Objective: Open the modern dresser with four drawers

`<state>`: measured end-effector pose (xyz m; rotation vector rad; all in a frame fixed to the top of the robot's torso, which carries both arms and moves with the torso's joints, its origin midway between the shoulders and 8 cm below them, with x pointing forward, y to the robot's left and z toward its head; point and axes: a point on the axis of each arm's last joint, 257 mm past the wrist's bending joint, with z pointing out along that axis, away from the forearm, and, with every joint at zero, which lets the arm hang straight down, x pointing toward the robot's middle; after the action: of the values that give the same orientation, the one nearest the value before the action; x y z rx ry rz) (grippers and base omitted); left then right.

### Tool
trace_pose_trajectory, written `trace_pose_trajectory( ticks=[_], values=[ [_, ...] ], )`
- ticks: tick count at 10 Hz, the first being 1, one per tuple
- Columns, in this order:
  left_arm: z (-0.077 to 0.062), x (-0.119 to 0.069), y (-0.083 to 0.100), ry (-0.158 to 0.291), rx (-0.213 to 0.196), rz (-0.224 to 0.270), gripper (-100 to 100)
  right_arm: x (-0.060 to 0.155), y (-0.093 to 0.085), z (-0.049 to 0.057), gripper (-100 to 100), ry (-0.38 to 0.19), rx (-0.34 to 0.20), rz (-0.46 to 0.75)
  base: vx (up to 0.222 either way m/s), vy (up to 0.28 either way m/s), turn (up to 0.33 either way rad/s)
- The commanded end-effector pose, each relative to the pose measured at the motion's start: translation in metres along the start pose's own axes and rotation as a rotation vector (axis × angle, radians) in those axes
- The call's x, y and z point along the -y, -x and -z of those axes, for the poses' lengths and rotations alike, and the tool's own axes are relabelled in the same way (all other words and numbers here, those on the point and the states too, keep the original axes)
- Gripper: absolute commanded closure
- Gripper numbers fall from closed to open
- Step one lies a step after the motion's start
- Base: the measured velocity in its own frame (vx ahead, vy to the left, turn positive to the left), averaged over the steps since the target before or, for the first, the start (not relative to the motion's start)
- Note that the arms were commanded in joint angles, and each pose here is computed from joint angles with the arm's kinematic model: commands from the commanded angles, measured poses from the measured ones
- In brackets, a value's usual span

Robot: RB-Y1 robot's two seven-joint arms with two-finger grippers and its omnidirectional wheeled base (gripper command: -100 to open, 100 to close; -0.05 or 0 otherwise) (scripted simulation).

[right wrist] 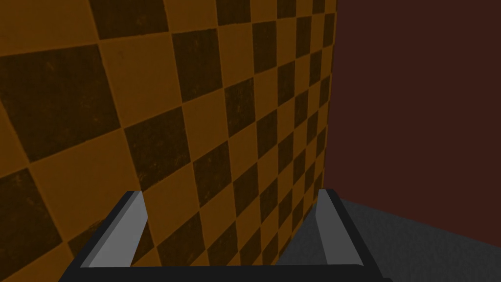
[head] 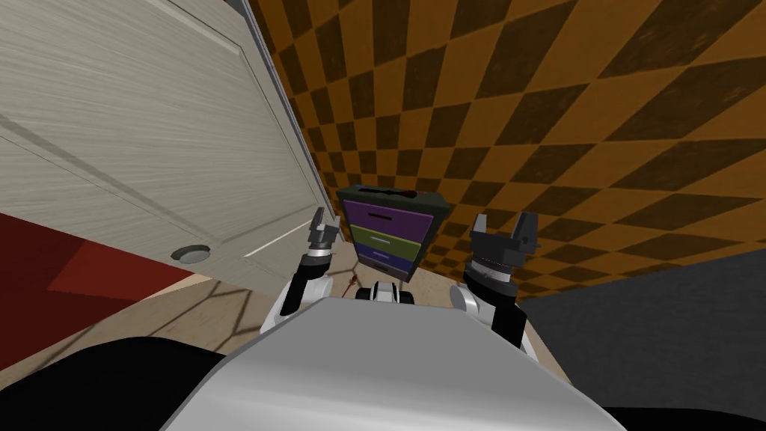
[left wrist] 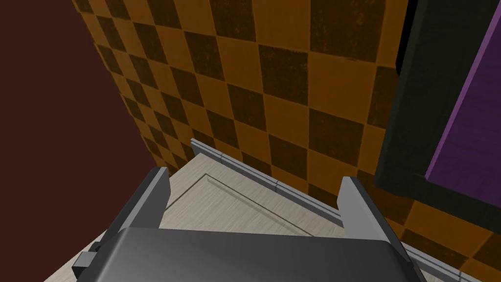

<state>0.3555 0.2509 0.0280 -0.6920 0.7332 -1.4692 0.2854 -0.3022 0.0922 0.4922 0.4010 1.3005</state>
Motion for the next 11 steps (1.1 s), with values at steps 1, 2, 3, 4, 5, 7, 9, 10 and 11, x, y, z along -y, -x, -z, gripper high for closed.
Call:
trace_pose_trajectory(
  ticks=[1, 2, 3, 4, 5, 7, 9, 10, 11],
  values=[
    [-0.001, -0.015, -0.005, 0.052, -0.015, 0.003, -100, 0.000, 0.000, 0.000, 0, 0.000, 0.000, 0.000, 0.027, 0.007, -0.053],
    [-0.001, -0.021, -0.007, 0.070, -0.017, 0.006, -100, 0.000, 0.000, 0.000, 0, 0.000, 0.000, 0.000, 0.023, 0.008, -0.062],
    [-0.002, -0.032, -0.009, 0.104, -0.017, 0.013, -100, 0.000, 0.000, 0.000, 0, 0.000, 0.000, 0.000, 0.027, 0.016, -0.113],
    [-0.002, -0.037, -0.010, 0.120, -0.015, 0.017, -100, 0.000, 0.000, 0.000, 0, 0.000, 0.000, 0.000, 0.028, 0.011, -0.080],
    [-0.002, -0.043, -0.011, 0.136, -0.013, 0.021, -100, 0.000, 0.000, 0.000, 0, 0.000, 0.000, 0.000, 0.025, 0.006, -0.046],
    [-0.002, -0.052, -0.013, 0.165, -0.007, 0.031, -100, 0.000, 0.000, 0.000, 0, 0.000, 0.000, 0.000, 0.021, 0.007, -0.045],
    [-0.001, -0.066, -0.015, 0.207, 0.001, 0.045, -100, 0.000, 0.000, 0.000, 0, 0.000, 0.000, 0.000, 0.024, 0.009, -0.077],
    [-0.001, -0.075, -0.017, 0.234, 0.004, 0.054, -100, 0.000, 0.000, 0.000, 0, 0.000, 0.000, 0.000, 0.032, 0.011, -0.079],
    [0.000, -0.079, -0.019, 0.248, 0.005, 0.057, -100, 0.000, 0.000, 0.000, 0, 0.000, 0.000, 0.000, 0.029, 0.011, -0.062]
  ],
)
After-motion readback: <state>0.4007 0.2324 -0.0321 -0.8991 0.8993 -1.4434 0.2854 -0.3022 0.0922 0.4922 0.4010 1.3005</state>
